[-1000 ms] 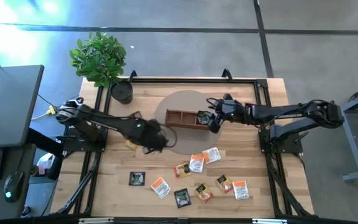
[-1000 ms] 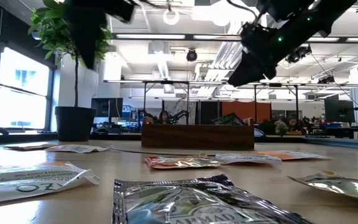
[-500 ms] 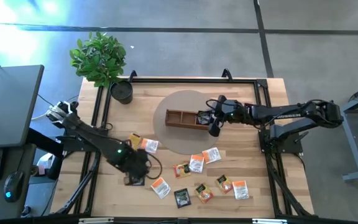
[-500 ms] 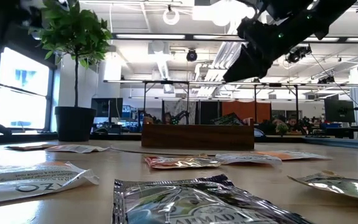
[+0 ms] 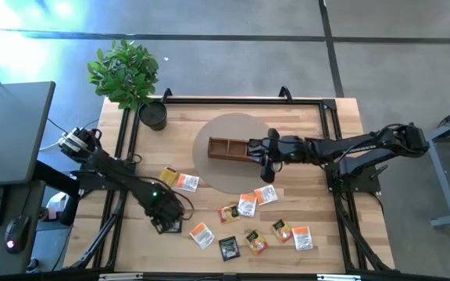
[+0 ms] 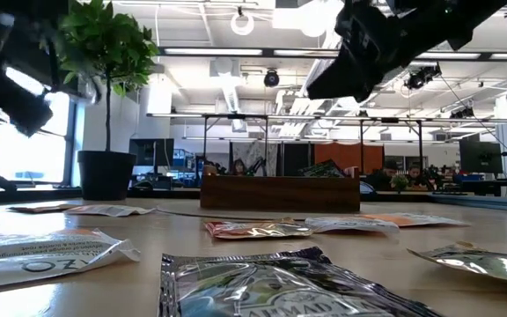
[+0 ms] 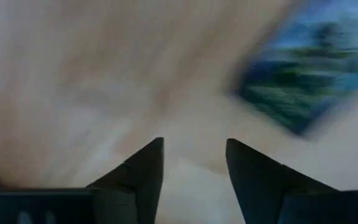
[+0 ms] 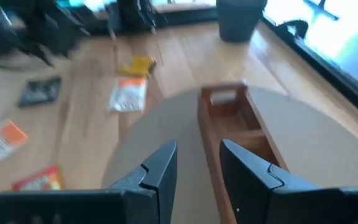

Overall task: Pick & Place Tea
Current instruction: Put the purple tea bag into the right section of the wooden organizer

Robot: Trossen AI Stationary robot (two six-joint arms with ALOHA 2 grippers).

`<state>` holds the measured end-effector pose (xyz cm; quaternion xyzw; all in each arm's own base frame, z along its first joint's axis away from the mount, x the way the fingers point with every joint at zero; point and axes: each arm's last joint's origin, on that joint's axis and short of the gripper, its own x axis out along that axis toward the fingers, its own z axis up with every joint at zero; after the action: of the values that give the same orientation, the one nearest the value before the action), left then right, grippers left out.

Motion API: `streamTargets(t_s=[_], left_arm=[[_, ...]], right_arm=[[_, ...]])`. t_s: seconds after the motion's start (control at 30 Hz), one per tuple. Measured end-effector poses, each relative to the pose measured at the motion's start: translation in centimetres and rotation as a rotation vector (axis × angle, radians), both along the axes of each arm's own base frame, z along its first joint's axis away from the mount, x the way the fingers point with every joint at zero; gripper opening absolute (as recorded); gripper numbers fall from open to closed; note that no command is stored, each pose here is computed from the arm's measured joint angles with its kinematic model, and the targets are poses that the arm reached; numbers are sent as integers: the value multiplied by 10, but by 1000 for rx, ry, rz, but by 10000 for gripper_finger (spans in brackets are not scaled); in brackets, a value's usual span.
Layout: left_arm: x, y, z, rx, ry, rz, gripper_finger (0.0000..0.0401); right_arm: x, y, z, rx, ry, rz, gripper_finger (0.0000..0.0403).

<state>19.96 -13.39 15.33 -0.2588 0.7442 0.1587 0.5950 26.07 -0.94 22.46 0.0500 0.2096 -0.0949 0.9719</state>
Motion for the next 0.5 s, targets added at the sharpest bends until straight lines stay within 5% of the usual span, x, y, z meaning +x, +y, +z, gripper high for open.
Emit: streamTargets(t_s=[0.33,0.5], left_arm=[[11,-8,-4,-128,-221,-84,179],[12,-3,-4,-98,-226,-74,179]], right_arm=[[1,11,3,-26,-30,53,118],[1,11,3,-32,-29,52,118]])
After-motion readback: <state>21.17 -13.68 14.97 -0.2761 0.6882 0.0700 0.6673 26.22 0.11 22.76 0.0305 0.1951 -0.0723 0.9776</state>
